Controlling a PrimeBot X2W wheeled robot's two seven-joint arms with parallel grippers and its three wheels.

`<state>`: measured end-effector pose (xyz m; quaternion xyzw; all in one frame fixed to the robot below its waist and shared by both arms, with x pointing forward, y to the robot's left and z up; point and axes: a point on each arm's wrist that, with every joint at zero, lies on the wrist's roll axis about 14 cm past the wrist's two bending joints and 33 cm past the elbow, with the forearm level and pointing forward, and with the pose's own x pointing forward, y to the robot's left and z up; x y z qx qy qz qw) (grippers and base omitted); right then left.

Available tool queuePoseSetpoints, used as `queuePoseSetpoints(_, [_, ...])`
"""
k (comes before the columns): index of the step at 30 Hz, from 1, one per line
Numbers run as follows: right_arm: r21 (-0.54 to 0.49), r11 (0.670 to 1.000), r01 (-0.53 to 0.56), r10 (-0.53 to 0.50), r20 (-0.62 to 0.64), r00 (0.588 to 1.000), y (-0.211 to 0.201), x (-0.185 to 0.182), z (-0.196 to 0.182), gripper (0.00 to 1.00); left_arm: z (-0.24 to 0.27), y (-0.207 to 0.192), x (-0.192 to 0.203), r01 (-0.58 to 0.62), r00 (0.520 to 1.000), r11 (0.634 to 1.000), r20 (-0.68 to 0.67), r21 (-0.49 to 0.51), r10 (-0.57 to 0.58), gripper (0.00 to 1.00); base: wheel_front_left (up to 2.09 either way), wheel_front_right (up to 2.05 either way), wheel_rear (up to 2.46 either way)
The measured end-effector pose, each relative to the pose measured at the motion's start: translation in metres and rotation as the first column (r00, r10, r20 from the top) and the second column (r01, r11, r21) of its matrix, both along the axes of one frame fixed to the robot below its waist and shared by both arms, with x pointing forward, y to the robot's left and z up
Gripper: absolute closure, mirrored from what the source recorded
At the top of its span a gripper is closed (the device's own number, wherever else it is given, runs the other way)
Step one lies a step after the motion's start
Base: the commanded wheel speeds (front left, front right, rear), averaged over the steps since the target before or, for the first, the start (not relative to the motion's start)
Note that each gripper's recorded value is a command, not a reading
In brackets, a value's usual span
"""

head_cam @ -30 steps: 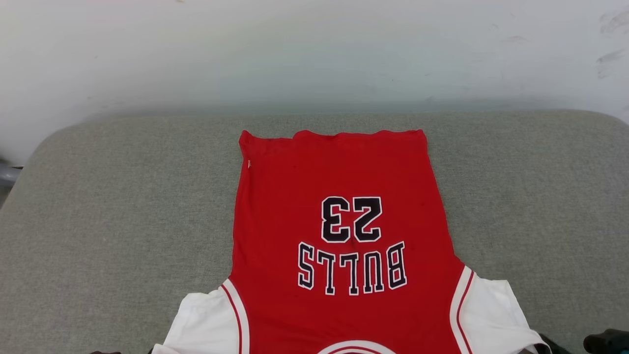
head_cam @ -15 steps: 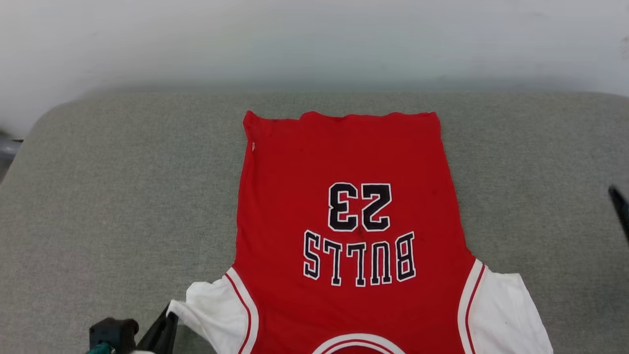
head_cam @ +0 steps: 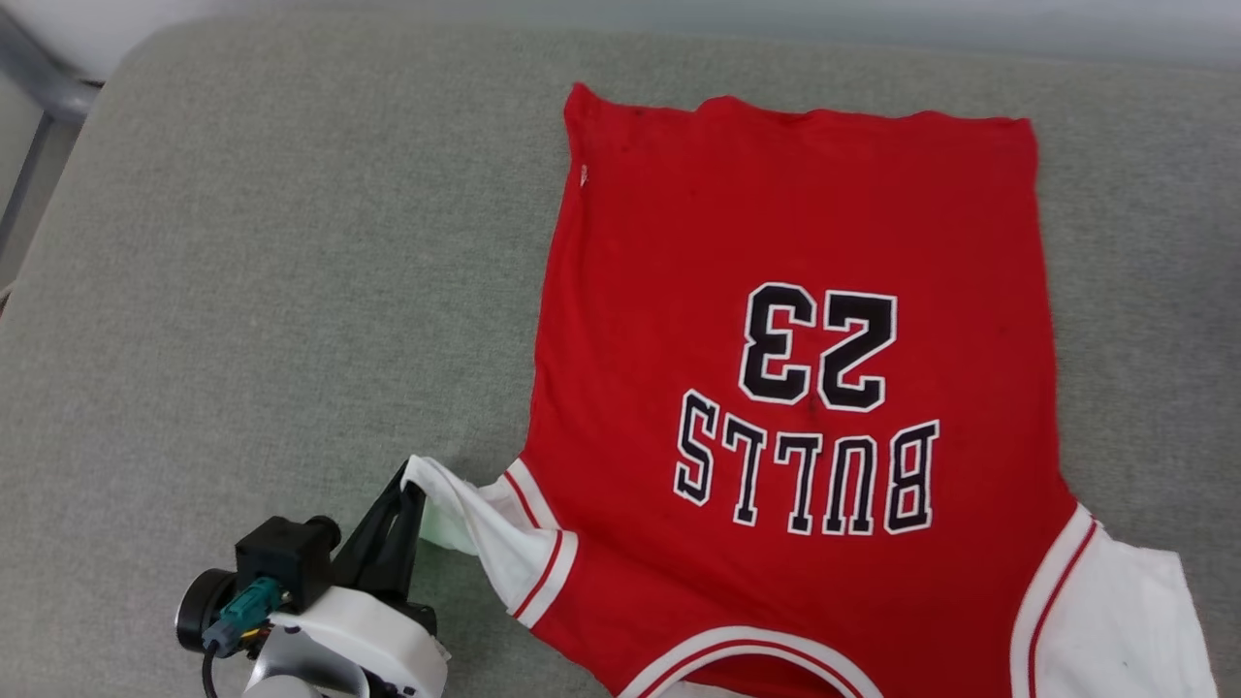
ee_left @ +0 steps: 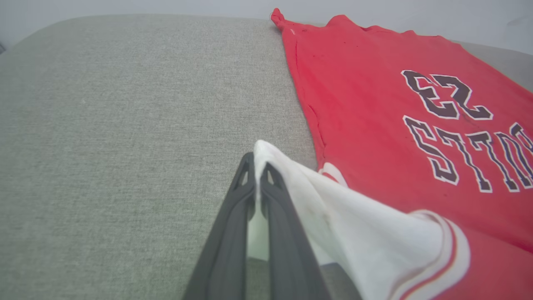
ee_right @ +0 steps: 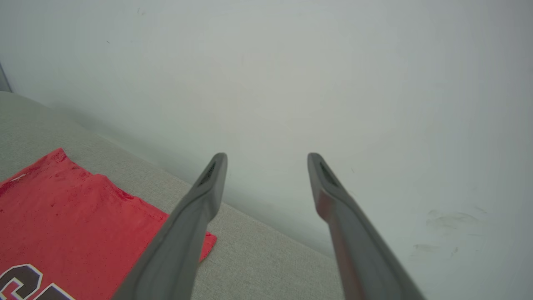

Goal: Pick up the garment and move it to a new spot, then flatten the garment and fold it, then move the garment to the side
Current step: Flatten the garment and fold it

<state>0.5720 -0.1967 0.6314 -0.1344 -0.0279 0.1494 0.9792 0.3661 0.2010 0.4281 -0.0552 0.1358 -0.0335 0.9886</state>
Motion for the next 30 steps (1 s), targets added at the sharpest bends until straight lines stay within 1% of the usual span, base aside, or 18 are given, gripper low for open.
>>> queuePoseSetpoints(1, [-0.008,1.000,-0.004,0.003,-0.059,0.998,0.010,0.022,-0.012,0.00,-0.003,0.001,0.001,-0.006,1.000,1.000,-0.005,0.003,0.006,1.00,0.00,0.00,0.00])
queuePoseSetpoints(3, [0.009,1.000,0.013,-0.011,-0.183,0.983,0.017,0.043,-0.037,0.00,-0.007,0.001,0.003,-0.012,1.000,1.000,-0.009,0.001,0.012,1.00,0.00,0.00,0.00])
queuePoseSetpoints(4, [0.009,1.000,0.013,-0.011,-0.183,0.983,0.017,0.043,-0.037,0.00,-0.007,0.001,0.003,-0.012,1.000,1.000,-0.009,0.001,0.012,1.00,0.00,0.00,0.00])
queuePoseSetpoints(5, [0.002,1.000,0.017,-0.015,-0.309,0.951,0.026,0.057,-0.066,0.00,-0.010,0.002,0.005,-0.018,1.000,1.000,-0.015,0.003,0.018,1.00,0.00,0.00,0.00])
queuePoseSetpoints(6, [0.002,1.000,0.017,-0.015,-0.309,0.951,0.026,0.057,-0.066,0.00,-0.010,0.002,0.005,-0.018,1.000,1.000,-0.015,0.003,0.018,1.00,0.00,0.00,0.00])
queuePoseSetpoints(7, [-0.008,1.000,0.021,-0.022,-0.377,0.926,0.029,0.064,-0.081,0.00,-0.011,0.001,0.007,-0.020,1.000,1.000,-0.014,0.003,0.020,1.00,0.00,0.00,0.00])
queuePoseSetpoints(9, [-0.012,1.000,0.028,-0.030,-0.522,0.852,0.035,0.071,-0.113,0.00,-0.014,0.001,0.009,-0.024,1.000,1.000,-0.016,0.005,0.024,1.00,0.00,0.00,0.00])
queuePoseSetpoints(11, [-0.020,0.999,0.026,-0.033,-0.645,0.763,0.042,0.072,-0.143,0.00,-0.017,0.002,0.011,-0.032,0.999,0.999,-0.020,0.006,0.032,1.00,0.00,0.00,0.00])
queuePoseSetpoints(12, [-0.015,0.999,0.033,-0.034,-0.699,0.714,0.043,0.073,-0.157,0.00,-0.019,0.002,0.011,-0.034,0.999,0.999,-0.023,0.007,0.034,1.00,0.00,0.00,0.00])
queuePoseSetpoints(13, [-0.018,0.999,0.046,-0.043,-0.771,0.636,0.044,0.075,-0.176,0.00,-0.022,0.004,0.012,-0.043,0.999,0.999,-0.029,0.008,0.043,1.00,0.00,0.00,0.00])
queuePoseSetpoints(14, [-0.018,0.999,0.046,-0.043,-0.771,0.636,0.044,0.075,-0.176,0.00,-0.022,0.004,0.012,-0.043,0.999,0.999,-0.029,0.008,0.043,1.00,0.00,0.00,0.00])
queuePoseSetpoints(18, [-0.044,0.999,0.032,-0.054,-0.842,0.538,0.054,0.078,-0.207,0.00,-0.031,0.006,0.014,-0.061,0.997,0.998,-0.050,0.009,0.061,1.00,0.00,0.00,0.00])
queuePoseSetpoints(19, [-0.069,0.998,0.014,-0.067,-0.859,0.508,0.059,0.078,-0.223,0.00,-0.035,0.008,0.014,-0.070,0.996,0.997,-0.061,0.012,0.071,1.00,0.00,0.00,0.00])
queuePoseSetpoints(20, [-0.069,0.998,0.014,-0.067,-0.859,0.508,0.059,0.078,-0.223,0.00,-0.035,0.008,0.014,-0.070,0.996,0.997,-0.061,0.012,0.071,1.00,0.00,0.00,0.00])
queuePoseSetpoints(22, [-0.087,0.996,-0.005,-0.073,-0.865,0.496,0.064,0.079,-0.236,0.00,-0.039,0.008,0.017,-0.074,0.995,0.997,-0.067,0.013,0.075,1.00,0.00,0.00,0.00])
queuePoseSetpoints(23, [-0.084,0.996,-0.010,-0.068,-0.874,0.482,0.067,0.078,-0.244,0.00,-0.041,0.008,0.018,-0.075,0.995,0.997,-0.069,0.011,0.075,1.00,0.00,0.00,0.00])
queuePoseSetpoints(26, [-0.136,0.990,-0.045,-0.106,-0.906,0.409,0.066,0.064,-0.275,0.00,-0.046,0.010,0.017,-0.083,0.993,0.996,-0.080,0.015,0.084,1.00,0.00,0.00,0.00])
queuePoseSetpoints(30, [-0.135,0.990,-0.047,-0.108,-0.922,0.372,0.063,0.058,-0.287,0.00,-0.048,0.012,0.018,-0.091,0.992,0.996,-0.083,0.019,0.092,1.00,0.00,0.00,0.00])
